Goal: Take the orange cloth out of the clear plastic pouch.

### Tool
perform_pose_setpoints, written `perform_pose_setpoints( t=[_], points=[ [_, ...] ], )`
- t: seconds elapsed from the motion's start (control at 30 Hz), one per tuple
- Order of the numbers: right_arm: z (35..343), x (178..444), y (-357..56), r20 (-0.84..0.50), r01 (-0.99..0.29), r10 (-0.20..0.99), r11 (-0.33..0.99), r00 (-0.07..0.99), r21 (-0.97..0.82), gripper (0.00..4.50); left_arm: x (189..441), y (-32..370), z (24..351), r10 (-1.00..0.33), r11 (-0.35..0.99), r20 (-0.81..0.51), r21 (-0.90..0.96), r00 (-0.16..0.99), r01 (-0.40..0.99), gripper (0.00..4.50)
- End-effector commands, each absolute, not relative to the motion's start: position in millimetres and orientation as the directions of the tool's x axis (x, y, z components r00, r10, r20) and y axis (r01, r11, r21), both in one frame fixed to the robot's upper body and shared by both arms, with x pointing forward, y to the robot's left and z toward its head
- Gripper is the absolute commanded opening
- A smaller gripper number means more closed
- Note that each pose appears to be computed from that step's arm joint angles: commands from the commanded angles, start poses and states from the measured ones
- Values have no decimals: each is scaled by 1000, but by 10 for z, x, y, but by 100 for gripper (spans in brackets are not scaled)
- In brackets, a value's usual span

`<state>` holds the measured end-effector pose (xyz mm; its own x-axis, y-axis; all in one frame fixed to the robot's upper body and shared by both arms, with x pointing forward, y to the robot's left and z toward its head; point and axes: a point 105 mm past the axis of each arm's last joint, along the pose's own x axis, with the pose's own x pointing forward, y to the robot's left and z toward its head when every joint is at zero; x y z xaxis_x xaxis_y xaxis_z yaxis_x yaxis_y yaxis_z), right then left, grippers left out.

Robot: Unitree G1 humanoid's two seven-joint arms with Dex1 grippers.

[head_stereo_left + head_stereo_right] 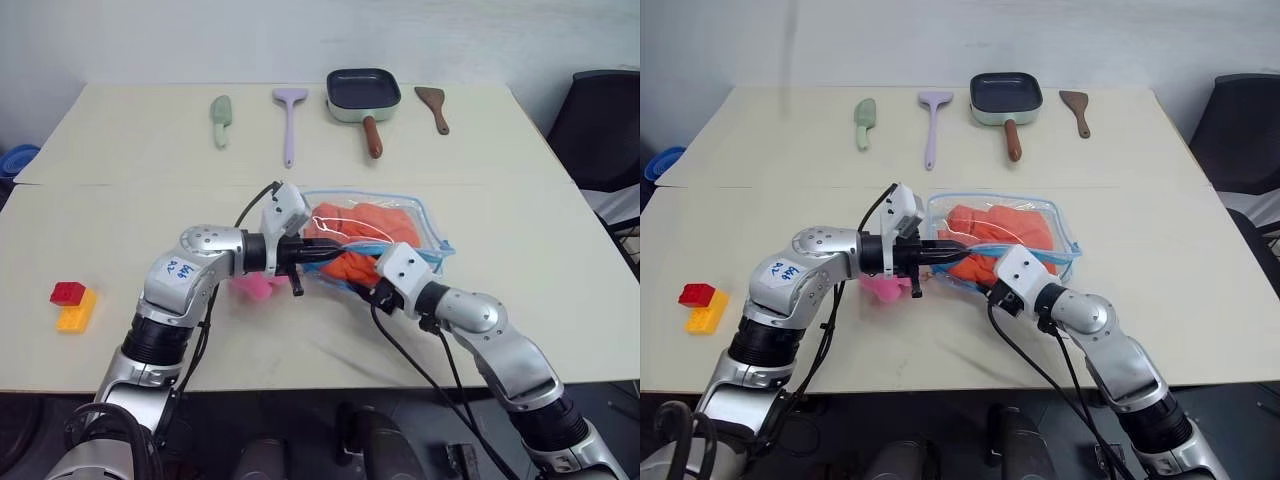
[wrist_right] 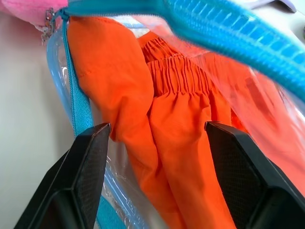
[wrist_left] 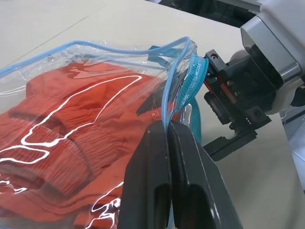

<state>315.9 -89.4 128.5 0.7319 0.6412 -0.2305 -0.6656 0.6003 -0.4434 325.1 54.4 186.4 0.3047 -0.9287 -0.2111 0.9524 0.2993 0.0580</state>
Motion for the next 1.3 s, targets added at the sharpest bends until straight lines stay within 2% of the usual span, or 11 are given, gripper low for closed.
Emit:
perform_pose_setpoints(
  t=[0.03, 0.23, 0.47, 0.57, 0.83, 0.9, 0.93, 1.0, 1.07, 1.17, 1.3],
  points=[
    [1204, 3204, -929, -258, -645, 618, 556, 742, -524, 327, 3234, 484, 2059, -942, 278, -164, 113, 294, 954, 0],
    [1112, 3360, -1014, -272, -579, 539, 554, 797, -599, 327, 3226, 471, 2084, -944, 270, -162, 119, 287, 956, 0],
    [1014, 3510, -1198, -280, -503, 426, 619, 860, -604, 327, 3223, 478, 2091, -945, 268, -162, 117, 285, 956, 0],
    [959, 3515, -1200, -287, -509, 424, 642, 859, -573, 266, 3236, 484, 2091, -944, 274, -160, 116, 290, 955, 0],
    [1019, 3389, -1146, -295, -573, 496, 630, 817, -524, 2, 3307, 520, 2049, -930, 303, -171, 148, 326, 941, 0],
    [1115, 3261, -1051, -281, -634, 588, 566, 758, -527, 2, 3344, 538, 2037, -921, 325, -171, 151, 349, 933, 0],
    [1197, 3129, -969, -264, -675, 666, 486, 698, -555, 2, 3369, 552, 2028, -916, 340, -172, 153, 363, 928, 0],
    [1233, 2743, -855, -319, -752, 804, 225, 503, -620, 2, 3419, 580, 2012, -905, 365, -174, 153, 388, 918, 0],
    [1138, 2494, -928, -431, -781, 818, 34, 380, -624, 2, 3450, 600, 2004, -899, 377, -175, 155, 400, 913, 0],
    [1124, 2298, -1099, -499, -832, 816, -39, 293, -553, 2, 3515, 629, 1986, -888, 395, -181, 167, 422, 903, 0],
    [1167, 2171, -1321, -563, -855, 784, -82, 262, -511, 2, 3576, 670, 1949, -872, 415, -196, 191, 448, 890, 0]
  ],
)
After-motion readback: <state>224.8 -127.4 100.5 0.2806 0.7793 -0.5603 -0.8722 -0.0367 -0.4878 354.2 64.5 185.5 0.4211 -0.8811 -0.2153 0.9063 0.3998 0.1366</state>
